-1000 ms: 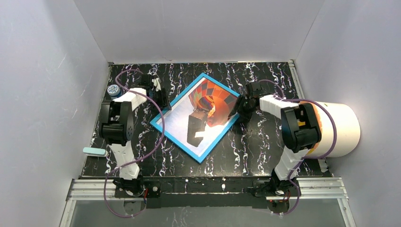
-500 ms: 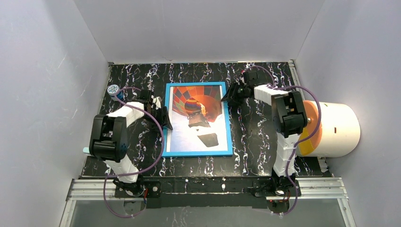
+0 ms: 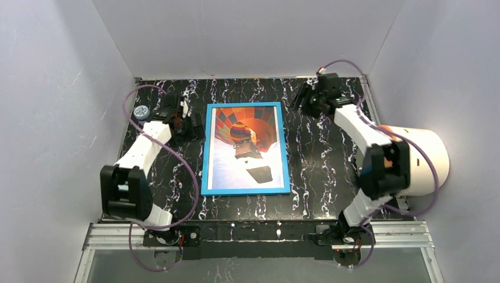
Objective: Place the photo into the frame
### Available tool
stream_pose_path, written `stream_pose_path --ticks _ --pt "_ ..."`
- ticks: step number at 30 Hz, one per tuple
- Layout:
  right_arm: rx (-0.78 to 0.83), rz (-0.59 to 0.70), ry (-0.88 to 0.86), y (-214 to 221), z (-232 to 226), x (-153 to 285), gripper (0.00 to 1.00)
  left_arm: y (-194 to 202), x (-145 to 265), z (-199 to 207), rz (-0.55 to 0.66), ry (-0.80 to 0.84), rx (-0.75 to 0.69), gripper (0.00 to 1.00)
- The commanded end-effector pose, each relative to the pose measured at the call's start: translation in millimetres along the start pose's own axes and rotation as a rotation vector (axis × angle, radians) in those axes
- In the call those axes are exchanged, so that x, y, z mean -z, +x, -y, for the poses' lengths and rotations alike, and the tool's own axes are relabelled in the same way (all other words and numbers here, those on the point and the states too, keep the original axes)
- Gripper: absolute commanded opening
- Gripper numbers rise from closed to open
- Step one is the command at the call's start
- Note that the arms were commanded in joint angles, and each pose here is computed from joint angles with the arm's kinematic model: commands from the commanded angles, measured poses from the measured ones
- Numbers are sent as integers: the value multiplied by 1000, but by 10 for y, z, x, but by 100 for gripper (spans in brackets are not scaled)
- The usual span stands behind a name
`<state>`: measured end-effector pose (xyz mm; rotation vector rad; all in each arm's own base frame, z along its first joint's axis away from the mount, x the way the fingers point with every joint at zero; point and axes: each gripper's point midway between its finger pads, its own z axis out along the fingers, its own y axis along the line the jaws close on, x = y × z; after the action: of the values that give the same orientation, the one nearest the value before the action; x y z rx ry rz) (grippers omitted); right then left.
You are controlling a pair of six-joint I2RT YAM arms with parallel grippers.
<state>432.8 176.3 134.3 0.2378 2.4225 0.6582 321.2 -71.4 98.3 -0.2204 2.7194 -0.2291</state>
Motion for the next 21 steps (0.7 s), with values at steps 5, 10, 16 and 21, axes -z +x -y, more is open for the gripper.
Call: stream_pose_path --ticks 5,10,16,21 --pt "109 316 17 -444 -242 1280 86 -465 980 102 287 31 -38 98" --pt "126 401 79 -514 -266 1927 99 -743 1475 140 464 37 17 98" --pt "144 648 151 -611 -224 2944 99 -836 2266 137 712 78 58 98" --pt "126 833 187 -577 -139 3629 99 -729 2925 30 898 85 98 98"
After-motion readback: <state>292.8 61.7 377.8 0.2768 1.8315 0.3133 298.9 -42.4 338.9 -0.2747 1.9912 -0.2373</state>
